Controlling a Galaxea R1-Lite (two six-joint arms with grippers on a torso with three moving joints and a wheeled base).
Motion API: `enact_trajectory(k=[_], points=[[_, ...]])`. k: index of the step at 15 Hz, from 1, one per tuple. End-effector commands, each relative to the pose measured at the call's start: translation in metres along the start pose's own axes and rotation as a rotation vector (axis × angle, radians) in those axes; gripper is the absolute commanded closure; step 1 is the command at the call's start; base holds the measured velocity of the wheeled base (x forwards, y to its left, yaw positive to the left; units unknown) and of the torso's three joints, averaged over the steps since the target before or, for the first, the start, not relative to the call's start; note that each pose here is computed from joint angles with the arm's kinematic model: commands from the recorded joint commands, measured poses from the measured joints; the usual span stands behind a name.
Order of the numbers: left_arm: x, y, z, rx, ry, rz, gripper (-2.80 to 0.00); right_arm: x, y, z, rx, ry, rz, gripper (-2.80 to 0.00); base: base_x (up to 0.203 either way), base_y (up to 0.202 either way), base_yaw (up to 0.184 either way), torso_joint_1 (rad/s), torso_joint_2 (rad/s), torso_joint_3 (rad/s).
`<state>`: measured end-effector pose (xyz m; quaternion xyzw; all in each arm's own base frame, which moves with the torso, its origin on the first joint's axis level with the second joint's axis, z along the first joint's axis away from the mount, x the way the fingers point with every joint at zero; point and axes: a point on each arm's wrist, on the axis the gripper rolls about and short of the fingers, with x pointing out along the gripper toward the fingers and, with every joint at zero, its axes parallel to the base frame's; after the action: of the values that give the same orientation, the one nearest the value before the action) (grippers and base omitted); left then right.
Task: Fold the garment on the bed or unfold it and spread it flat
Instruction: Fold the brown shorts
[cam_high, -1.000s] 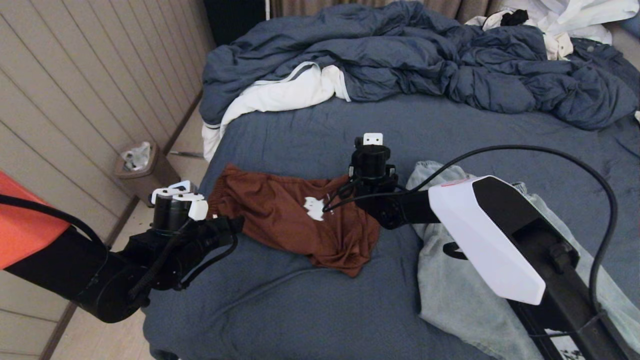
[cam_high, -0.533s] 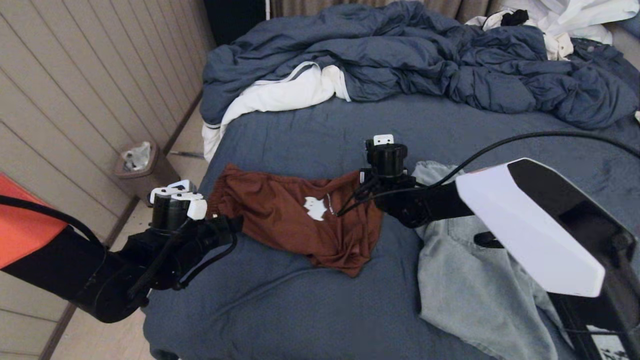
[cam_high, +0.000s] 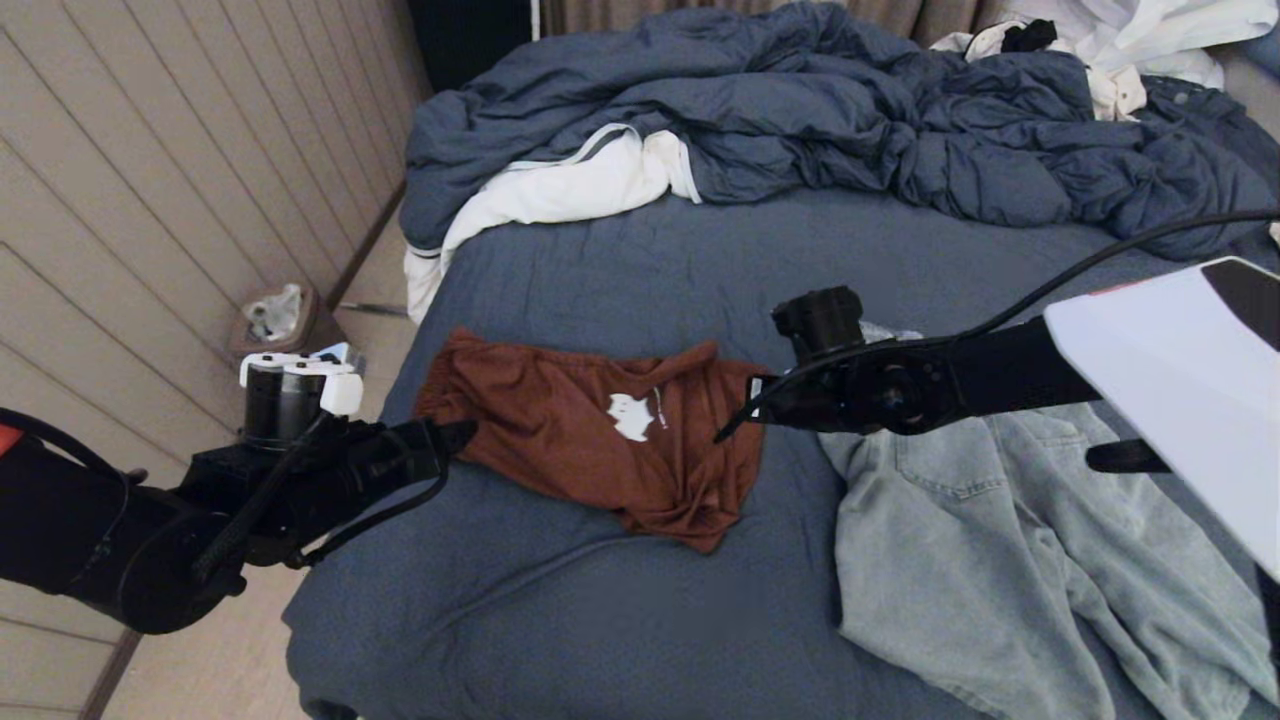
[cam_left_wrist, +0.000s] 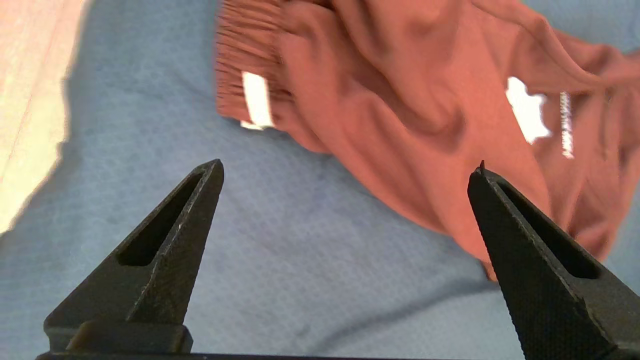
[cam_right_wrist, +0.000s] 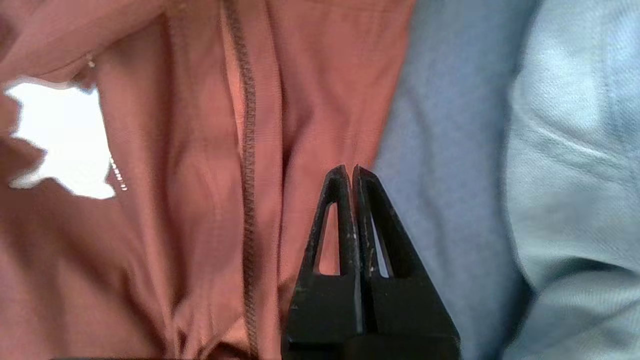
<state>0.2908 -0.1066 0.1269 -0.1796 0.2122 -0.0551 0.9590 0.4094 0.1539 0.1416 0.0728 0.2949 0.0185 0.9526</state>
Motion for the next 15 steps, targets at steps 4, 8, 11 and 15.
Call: enact_trajectory(k=[4,8,11,15], points=[[0.0,0.002,0.0,-0.005,-0.007,0.003,-2.8,0.015,0.009,-0.017,-0.011,0.074,0.085,-2.8,0.0,0.0,0.0,0.0,0.0,0.0],[-0.001,0.003,-0.003,-0.003,0.004,0.003,-2.8,0.017,0.036,-0.023,-0.002,0.102,0.146,-2.8,0.0,0.0,0.0,0.0,0.0,0.0],[-0.002,0.003,-0.002,-0.005,-0.001,0.004,-2.8,0.023,0.043,-0.032,-0.014,0.182,0.115,-2.8,0.0,0.0,0.0,0.0,0.0,0.0],[-0.005,0.008,0.009,-0.02,-0.039,0.014,-2.8,0.039,0.041,-0.038,-0.02,0.212,0.076,-2.8,0.0,0.0,0.0,0.0,0.0,0.0]])
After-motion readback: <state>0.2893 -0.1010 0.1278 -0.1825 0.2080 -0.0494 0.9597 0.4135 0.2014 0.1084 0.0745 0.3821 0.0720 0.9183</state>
